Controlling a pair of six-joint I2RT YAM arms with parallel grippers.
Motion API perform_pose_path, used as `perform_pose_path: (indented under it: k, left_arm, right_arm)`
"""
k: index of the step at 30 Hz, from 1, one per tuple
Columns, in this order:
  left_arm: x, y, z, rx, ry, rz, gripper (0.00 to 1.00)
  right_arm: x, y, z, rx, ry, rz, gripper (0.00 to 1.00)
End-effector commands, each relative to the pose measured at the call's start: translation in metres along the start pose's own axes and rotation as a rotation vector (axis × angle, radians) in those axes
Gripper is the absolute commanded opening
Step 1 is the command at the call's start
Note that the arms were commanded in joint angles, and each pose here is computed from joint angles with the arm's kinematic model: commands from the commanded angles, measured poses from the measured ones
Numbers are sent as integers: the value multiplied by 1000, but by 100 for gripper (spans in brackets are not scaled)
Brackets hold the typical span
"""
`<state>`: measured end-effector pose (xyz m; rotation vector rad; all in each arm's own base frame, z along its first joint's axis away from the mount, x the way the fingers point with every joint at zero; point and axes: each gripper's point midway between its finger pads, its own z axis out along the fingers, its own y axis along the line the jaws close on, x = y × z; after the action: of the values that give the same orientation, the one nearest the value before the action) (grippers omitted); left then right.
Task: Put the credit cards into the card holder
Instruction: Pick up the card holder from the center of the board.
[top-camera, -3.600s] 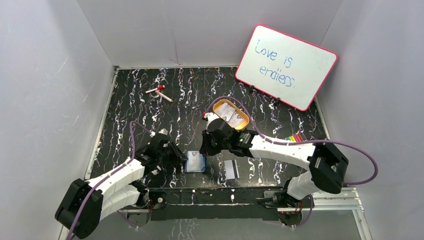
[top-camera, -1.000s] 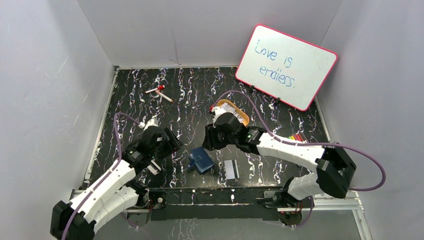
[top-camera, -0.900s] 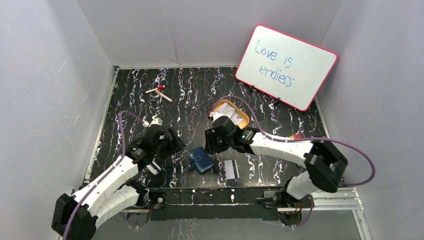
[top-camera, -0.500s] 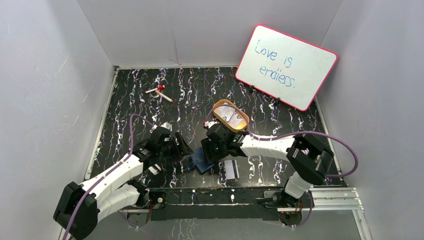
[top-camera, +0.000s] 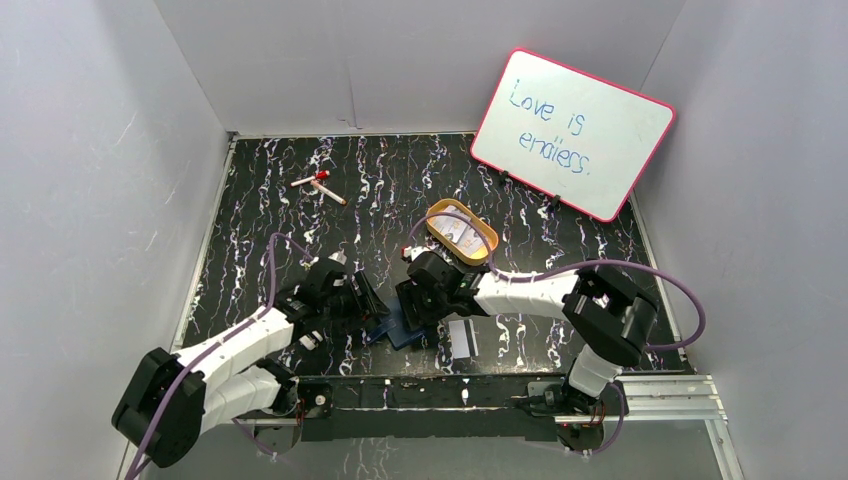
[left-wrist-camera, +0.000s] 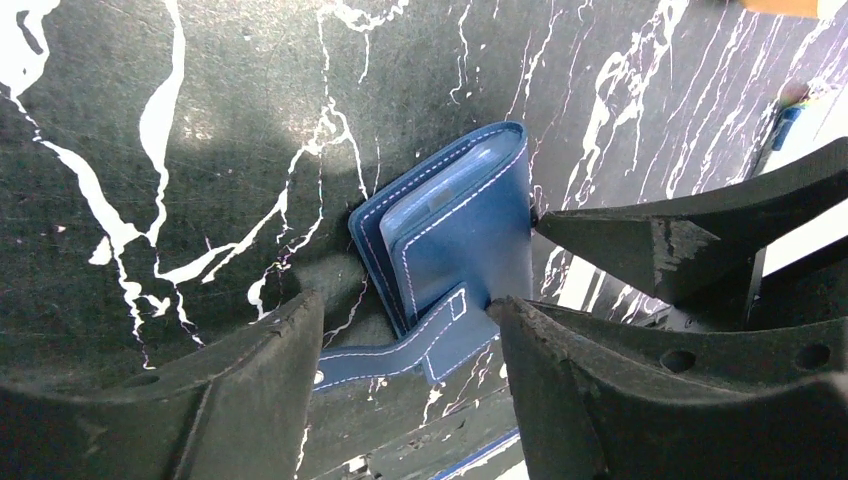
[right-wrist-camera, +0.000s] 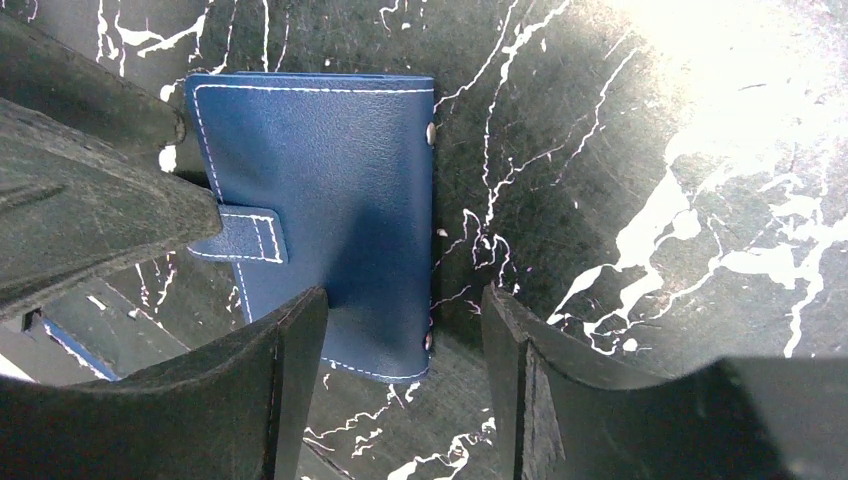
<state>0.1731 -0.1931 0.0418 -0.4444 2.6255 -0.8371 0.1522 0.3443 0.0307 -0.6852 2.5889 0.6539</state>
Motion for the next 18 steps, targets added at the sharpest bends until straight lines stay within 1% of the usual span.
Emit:
perform_pose_path:
  k: [1,3,5,8,11,14,16,18]
  left_arm:
    - [2,-8,-4,26,6,16,61]
    - [-7,-15,-13,32,-44,27,60]
    - [-18,-28,-27,71,-106,35,59]
    - [-25,-45,-39,130,-138,33,55]
    - [-22,-54,-40,160,-113,24,48]
    - [-14,-57,-30,200,-73,12,41]
    - [-7,-56,-20,219,-42,-4,33]
    - [-2,-49,-9,195,-16,-13,25]
  right_arm:
    - [16,-11,12,57,47,-11,66]
    - [18,-14,14,74,52,-14,66]
    - [19,-16,15,84,55,-11,66]
    - [21,-17,16,84,56,-9,66]
    - [22,-18,17,85,58,-6,65]
    - [22,-17,17,82,55,-2,65]
    - [22,-15,17,75,52,2,65]
    - [21,-14,16,67,52,5,65]
